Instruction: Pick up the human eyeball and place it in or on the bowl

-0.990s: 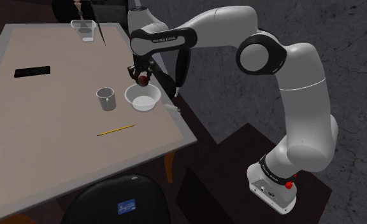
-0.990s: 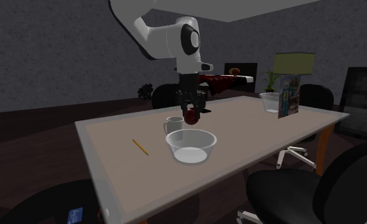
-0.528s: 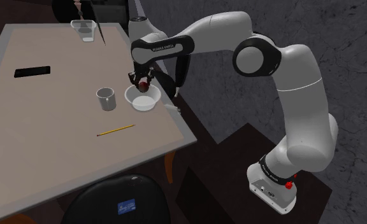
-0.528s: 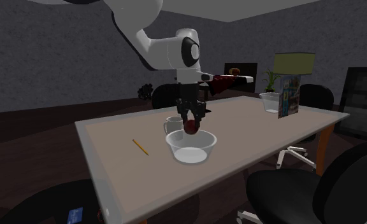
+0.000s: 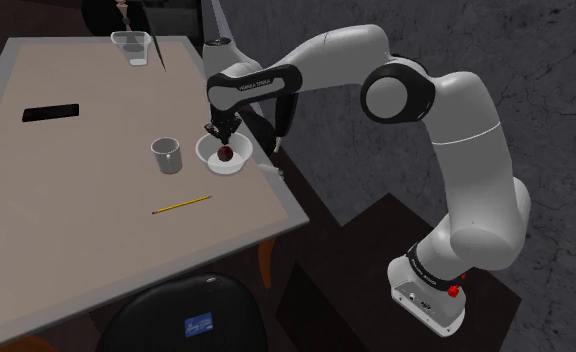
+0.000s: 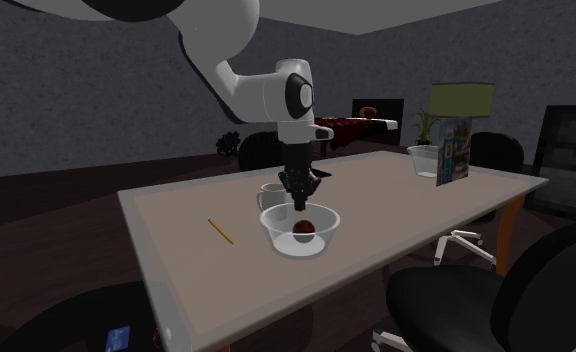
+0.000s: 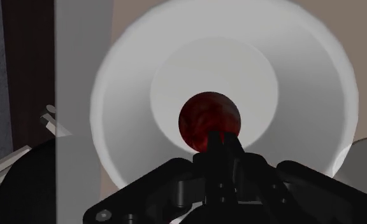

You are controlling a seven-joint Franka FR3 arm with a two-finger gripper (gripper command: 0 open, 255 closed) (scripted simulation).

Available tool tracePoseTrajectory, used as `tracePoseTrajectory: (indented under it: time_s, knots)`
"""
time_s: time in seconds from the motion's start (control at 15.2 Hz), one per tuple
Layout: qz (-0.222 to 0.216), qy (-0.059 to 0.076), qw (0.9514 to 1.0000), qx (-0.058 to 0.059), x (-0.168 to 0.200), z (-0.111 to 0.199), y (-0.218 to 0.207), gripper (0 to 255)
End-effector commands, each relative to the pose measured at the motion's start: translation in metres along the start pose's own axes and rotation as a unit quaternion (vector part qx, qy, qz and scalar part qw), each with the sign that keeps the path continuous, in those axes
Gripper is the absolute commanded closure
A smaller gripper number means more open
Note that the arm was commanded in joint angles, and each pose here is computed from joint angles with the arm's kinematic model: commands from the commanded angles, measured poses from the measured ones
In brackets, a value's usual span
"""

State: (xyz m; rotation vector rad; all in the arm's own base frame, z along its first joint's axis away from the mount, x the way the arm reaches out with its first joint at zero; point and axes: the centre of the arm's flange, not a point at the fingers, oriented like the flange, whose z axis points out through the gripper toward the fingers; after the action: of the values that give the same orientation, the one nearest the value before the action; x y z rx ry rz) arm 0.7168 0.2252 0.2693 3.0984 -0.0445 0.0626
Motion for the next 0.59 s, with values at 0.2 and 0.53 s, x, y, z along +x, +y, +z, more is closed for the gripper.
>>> tracePoseTrajectory:
  time_s: [0.2, 0.53]
  knots:
    - [-0.034, 0.014, 0.9993, 0.005, -0.002, 0.013, 0.003, 0]
    - [-0.101, 0.04, 0.9939, 0.016, -0.005, 0.055, 0.008, 0]
